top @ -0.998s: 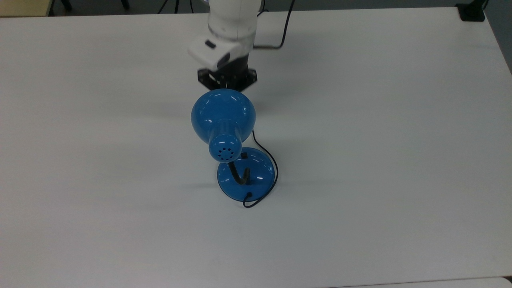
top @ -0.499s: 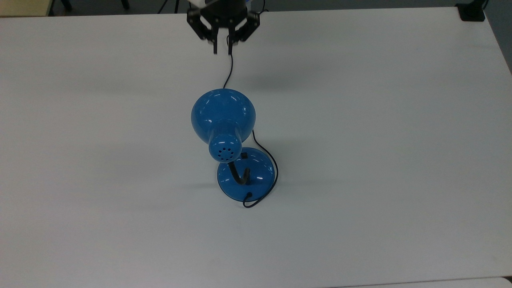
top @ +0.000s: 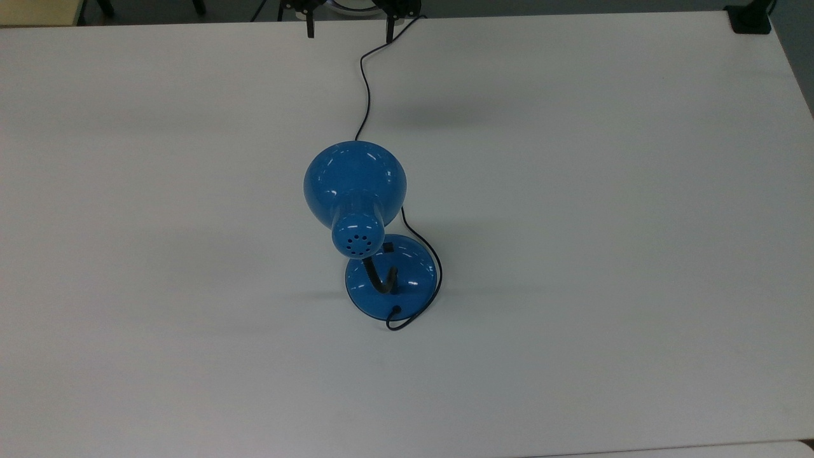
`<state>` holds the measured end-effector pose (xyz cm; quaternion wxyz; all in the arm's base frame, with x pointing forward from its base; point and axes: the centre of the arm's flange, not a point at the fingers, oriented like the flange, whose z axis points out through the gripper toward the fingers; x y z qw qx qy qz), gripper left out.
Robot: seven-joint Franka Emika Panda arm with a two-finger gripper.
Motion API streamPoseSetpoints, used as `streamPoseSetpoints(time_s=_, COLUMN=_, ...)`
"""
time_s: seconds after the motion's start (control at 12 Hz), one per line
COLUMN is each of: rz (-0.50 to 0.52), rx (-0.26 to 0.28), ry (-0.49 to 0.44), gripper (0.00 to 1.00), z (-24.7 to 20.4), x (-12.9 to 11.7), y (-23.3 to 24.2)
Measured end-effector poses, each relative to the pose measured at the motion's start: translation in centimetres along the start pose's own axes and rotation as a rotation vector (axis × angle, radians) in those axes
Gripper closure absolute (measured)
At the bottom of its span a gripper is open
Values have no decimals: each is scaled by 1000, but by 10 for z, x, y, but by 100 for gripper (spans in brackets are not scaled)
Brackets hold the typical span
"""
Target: Turn off the lamp
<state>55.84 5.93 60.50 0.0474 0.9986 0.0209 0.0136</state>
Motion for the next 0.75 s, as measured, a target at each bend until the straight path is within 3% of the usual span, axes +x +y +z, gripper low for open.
streamPoseSetpoints(time_s=0.75, rz=30, rx=-1, ry=-3, gripper=0, z=2, x=2, y=17)
